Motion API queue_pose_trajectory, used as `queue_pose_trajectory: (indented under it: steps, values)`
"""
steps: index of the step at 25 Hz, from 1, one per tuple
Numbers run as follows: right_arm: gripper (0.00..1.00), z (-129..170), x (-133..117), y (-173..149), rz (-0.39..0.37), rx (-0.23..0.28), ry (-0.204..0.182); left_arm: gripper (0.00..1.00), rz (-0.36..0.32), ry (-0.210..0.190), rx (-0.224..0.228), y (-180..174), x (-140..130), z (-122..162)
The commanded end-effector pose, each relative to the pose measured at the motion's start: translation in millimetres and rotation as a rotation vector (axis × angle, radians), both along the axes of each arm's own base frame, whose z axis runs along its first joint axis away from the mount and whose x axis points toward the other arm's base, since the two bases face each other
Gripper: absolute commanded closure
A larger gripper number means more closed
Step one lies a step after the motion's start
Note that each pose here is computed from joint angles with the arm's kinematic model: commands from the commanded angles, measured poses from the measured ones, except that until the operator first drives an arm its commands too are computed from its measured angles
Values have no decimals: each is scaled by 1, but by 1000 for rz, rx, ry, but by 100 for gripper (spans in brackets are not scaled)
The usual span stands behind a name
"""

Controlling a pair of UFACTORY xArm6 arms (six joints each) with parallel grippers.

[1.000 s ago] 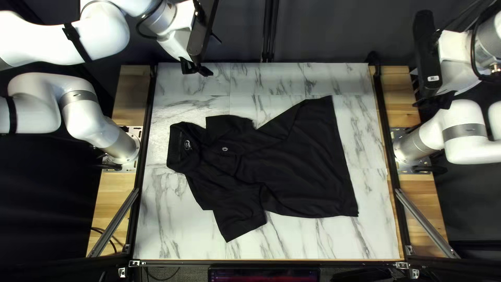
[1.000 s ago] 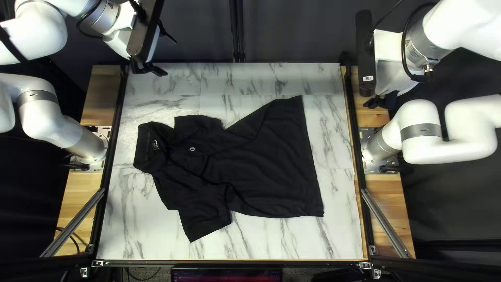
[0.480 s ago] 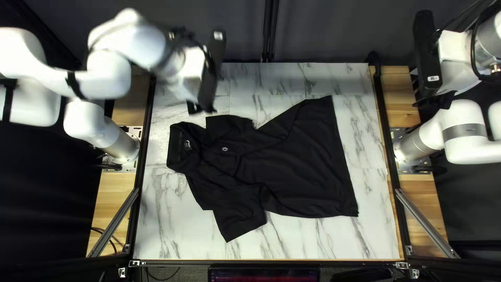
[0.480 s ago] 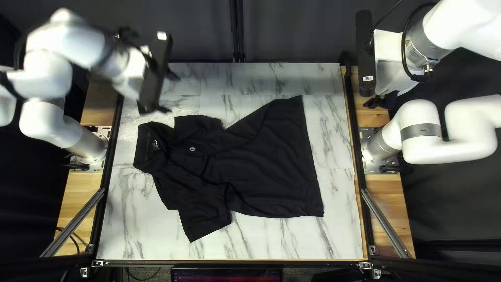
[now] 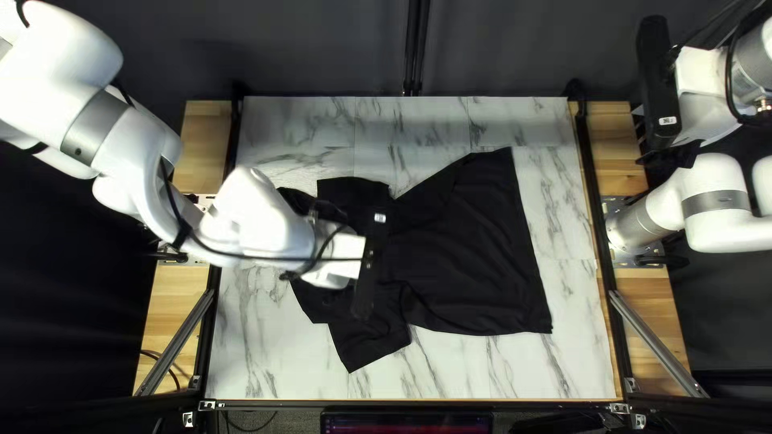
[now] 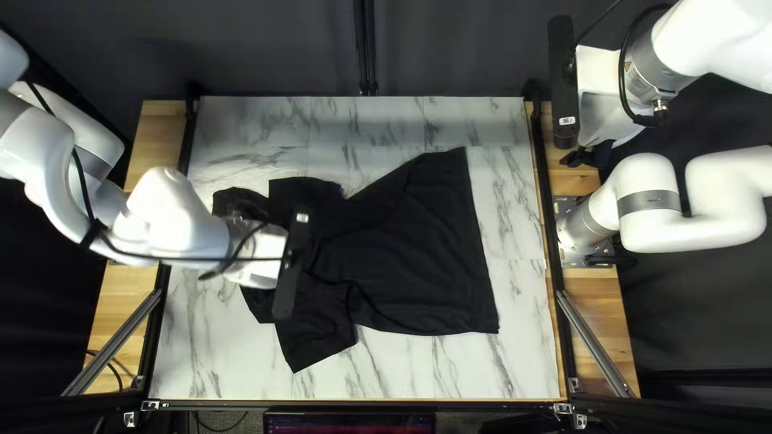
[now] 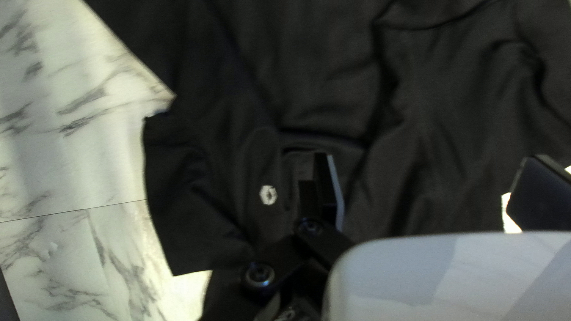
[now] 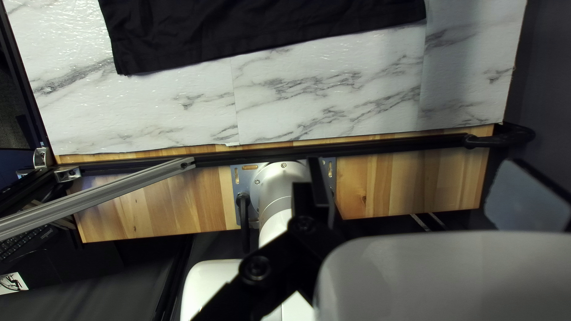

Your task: Fold t-shirt

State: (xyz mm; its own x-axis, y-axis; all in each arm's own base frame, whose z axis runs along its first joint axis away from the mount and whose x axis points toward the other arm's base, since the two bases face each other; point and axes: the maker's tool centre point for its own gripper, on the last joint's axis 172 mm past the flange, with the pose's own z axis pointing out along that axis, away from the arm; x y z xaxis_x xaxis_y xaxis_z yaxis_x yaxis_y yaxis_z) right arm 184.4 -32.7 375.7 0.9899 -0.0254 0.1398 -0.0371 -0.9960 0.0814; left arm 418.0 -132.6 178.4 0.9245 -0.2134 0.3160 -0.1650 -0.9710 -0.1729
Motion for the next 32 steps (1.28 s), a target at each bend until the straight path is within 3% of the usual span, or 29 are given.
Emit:
queue_pose_trajectory:
  steps: [1, 5, 10, 13, 16, 19, 26, 30, 32]
  values:
    - [0, 0, 0, 0, 0, 0, 0, 0, 1, 0, 1, 0, 0, 0]
    - [0, 0, 0, 0, 0, 0, 0, 0, 11, 15, -6, -13, -5, -15]
    - [0, 0, 0, 0, 0, 0, 0, 0, 13, 45, -20, -73, -19, -47]
    - [0, 0, 0, 0, 0, 0, 0, 0, -29, 76, -7, -103, -20, -59]
    - [0, 0, 0, 0, 0, 0, 0, 0, -121, 138, 33, -130, -17, -81]
    - [0, 0, 0, 0, 0, 0, 0, 0, -176, 198, 77, -121, -28, -91]
    - [0, 0, 0, 0, 0, 0, 0, 0, -176, 198, 77, -121, -28, -91]
    - [0, 0, 0, 0, 0, 0, 0, 0, -262, 203, 114, -128, -15, -104]
    - [0, 0, 0, 0, 0, 0, 0, 0, -345, 204, 152, -134, -13, -106]
